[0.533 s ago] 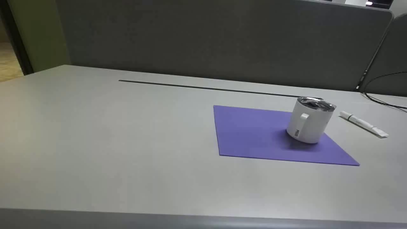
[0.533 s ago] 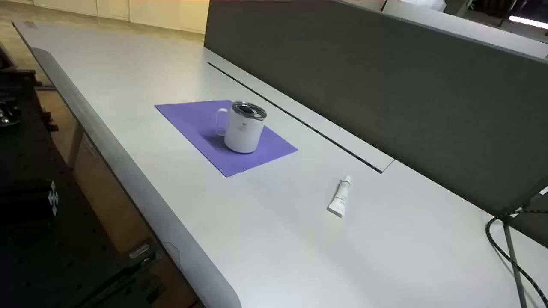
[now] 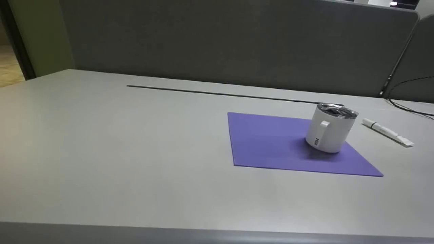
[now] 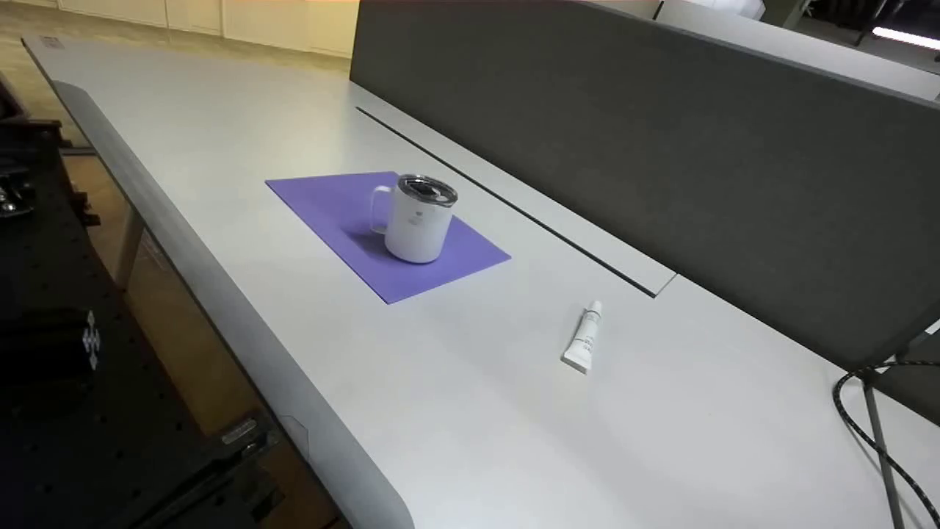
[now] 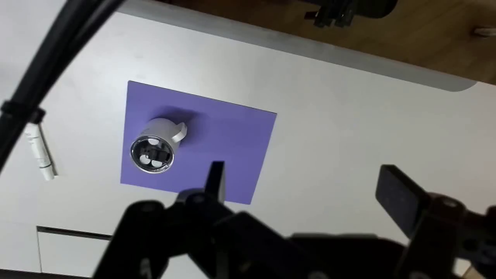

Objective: Move the slider to close the opening on the top of the cup

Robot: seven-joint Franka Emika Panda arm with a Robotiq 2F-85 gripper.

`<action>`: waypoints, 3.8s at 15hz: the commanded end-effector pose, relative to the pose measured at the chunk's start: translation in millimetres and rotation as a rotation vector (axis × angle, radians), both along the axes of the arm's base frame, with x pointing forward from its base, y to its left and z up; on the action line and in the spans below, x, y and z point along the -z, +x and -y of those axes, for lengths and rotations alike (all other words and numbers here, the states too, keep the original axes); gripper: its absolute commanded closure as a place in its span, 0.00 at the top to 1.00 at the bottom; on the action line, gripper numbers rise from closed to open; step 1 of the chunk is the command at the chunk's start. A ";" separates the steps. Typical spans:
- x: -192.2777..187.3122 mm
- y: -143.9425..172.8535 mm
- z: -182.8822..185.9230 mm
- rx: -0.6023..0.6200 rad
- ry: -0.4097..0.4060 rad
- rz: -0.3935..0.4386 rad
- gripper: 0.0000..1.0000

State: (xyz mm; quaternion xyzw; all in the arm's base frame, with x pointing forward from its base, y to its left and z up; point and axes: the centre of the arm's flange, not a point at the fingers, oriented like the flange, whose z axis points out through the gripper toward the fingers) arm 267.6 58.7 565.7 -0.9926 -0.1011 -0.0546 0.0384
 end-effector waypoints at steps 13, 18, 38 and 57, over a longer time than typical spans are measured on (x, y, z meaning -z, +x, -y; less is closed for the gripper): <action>78.0 135.3 147.8 0.183 -0.153 0.118 0.45; 114.7 172.0 210.2 0.294 -0.158 0.102 0.12; 154.9 222.6 209.7 0.303 -0.129 0.033 0.00; 293.1 241.3 174.1 0.284 -0.061 -0.118 0.00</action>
